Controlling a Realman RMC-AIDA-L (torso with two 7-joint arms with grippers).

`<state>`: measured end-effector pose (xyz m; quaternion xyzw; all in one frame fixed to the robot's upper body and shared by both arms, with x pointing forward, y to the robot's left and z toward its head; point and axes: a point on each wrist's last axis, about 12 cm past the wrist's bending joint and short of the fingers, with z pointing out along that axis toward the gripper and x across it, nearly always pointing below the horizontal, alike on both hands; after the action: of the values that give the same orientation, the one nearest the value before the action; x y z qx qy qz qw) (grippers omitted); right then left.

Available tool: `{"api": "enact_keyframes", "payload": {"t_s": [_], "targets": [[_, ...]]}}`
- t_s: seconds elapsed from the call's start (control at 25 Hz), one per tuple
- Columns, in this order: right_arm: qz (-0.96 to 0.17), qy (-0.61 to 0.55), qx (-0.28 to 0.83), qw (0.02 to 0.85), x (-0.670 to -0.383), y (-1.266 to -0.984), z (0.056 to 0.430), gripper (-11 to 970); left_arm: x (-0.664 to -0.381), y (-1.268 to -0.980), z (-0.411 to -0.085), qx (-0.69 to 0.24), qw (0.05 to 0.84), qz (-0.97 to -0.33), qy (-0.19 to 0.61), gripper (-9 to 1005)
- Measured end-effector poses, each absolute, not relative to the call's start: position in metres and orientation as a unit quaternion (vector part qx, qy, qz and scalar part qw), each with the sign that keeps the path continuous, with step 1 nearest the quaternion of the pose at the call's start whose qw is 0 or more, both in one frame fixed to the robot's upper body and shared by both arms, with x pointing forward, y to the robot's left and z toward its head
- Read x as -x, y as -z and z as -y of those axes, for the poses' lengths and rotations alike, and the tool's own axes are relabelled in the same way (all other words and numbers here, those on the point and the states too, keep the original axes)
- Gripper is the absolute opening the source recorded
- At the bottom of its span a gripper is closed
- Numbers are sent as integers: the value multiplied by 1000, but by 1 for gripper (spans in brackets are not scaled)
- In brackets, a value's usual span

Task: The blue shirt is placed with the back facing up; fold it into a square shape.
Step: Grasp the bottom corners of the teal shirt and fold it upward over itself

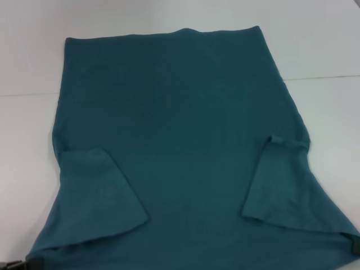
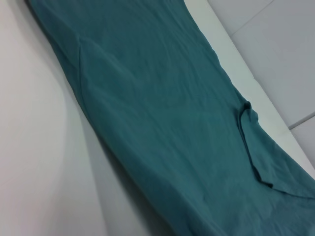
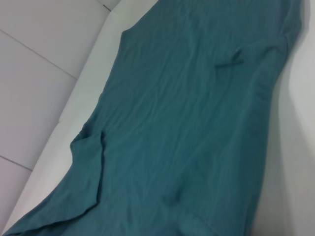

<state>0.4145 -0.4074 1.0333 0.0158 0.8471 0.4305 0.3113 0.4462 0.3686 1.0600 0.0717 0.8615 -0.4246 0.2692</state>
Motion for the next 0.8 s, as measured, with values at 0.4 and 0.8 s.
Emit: {"api": "enact_keyframes", "payload": {"t_s": [0.4, 0.8], "targets": [[-849, -427, -34, 309, -391, -1032, 418, 63, -430, -1056, -368, -74, 250, -860, 439, 29], [-852, -421, -44, 309, -382, -1033, 425, 63, -423, -1054, -366, -78, 239, -858, 448, 28]]}}
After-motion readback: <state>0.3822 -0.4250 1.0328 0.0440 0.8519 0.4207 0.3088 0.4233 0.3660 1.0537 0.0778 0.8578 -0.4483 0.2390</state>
